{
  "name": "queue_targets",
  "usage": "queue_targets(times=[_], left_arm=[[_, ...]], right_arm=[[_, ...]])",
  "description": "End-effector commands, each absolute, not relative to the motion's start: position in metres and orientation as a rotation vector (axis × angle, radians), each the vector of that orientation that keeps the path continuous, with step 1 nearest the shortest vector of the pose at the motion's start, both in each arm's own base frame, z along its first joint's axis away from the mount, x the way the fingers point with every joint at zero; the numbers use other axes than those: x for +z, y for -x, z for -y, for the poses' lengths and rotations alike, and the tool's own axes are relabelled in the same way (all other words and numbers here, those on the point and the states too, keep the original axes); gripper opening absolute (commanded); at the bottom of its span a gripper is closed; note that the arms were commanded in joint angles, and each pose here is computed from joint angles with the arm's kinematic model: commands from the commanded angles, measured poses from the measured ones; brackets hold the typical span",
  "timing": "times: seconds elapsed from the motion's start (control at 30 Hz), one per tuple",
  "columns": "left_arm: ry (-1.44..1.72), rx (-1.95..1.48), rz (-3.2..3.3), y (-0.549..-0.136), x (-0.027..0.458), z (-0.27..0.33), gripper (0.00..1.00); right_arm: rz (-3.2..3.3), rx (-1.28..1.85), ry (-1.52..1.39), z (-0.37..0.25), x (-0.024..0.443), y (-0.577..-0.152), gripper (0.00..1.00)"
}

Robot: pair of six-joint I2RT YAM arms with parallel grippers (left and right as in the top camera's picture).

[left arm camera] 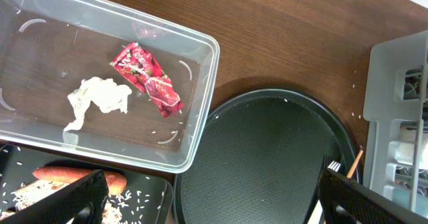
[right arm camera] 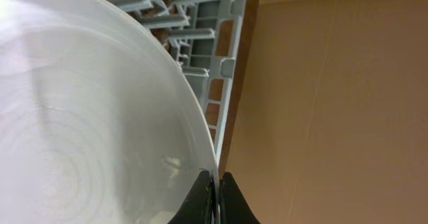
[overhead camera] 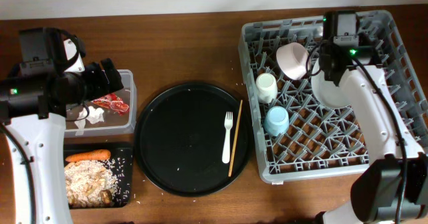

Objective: Sort waste into correct bins and load items into the dishwasher rack
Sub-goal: 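Stand the white plate upright in the rack and release it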

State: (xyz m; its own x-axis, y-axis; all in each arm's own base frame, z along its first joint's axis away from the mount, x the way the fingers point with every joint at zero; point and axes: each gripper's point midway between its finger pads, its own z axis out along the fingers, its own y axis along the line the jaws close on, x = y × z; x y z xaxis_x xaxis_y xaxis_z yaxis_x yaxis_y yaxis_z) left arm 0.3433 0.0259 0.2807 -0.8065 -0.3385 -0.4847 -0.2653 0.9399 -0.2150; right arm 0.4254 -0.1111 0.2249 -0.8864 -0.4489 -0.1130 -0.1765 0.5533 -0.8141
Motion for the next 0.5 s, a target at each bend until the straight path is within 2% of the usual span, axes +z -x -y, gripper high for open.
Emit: queue_targets(times=[0.0, 0.2, 0.23, 0.27, 0.3, 0.37, 0.43, 0.47], left_arm=[[0.447, -0.176, -2.529, -0.342, 0.29, -0.028, 0.99], [0.447, -0.176, -2.529, -0.342, 0.29, -0.028, 0.99], [0.447, -0.176, -2.528, -0.342, 0.29, -0.028, 0.99], [0.447, -0.176, -2.529, -0.342, 0.29, -0.028, 0.99], [0.447, -0.175, -2.529, -0.342, 0.29, -0.028, 1.0], [0.447, -0.175, -2.529, -0.342, 0.29, -0.028, 0.99], [0.447, -0.176, -2.529, -0.342, 0.29, -0.028, 0.99], [0.447, -0.176, -2.529, -0.342, 0.29, -0.028, 0.99]], right_arm=[[-2.449, -1.302, 0.556, 0.097, 0.236, -0.424, 0.04], [-2.494, -1.29, 0.629, 0.083, 0.227, -0.414, 0.06], [-2.498, -1.285, 0.61, 0.083, 0.226, -0.413, 0.1], [-2.502, -1.278, 0.585, 0.083, 0.226, -0.412, 0.27], [-2.504, -1.271, 0.56, 0.083, 0.226, -0.411, 0.36], [-2.505, -1.27, 0.557, 0.083, 0.226, -0.411, 0.47], [-2.5, -1.269, 0.555, 0.083, 0.227, -0.411, 0.5], [-2.496, -1.267, 0.553, 0.082, 0.229, -0.41, 0.55]])
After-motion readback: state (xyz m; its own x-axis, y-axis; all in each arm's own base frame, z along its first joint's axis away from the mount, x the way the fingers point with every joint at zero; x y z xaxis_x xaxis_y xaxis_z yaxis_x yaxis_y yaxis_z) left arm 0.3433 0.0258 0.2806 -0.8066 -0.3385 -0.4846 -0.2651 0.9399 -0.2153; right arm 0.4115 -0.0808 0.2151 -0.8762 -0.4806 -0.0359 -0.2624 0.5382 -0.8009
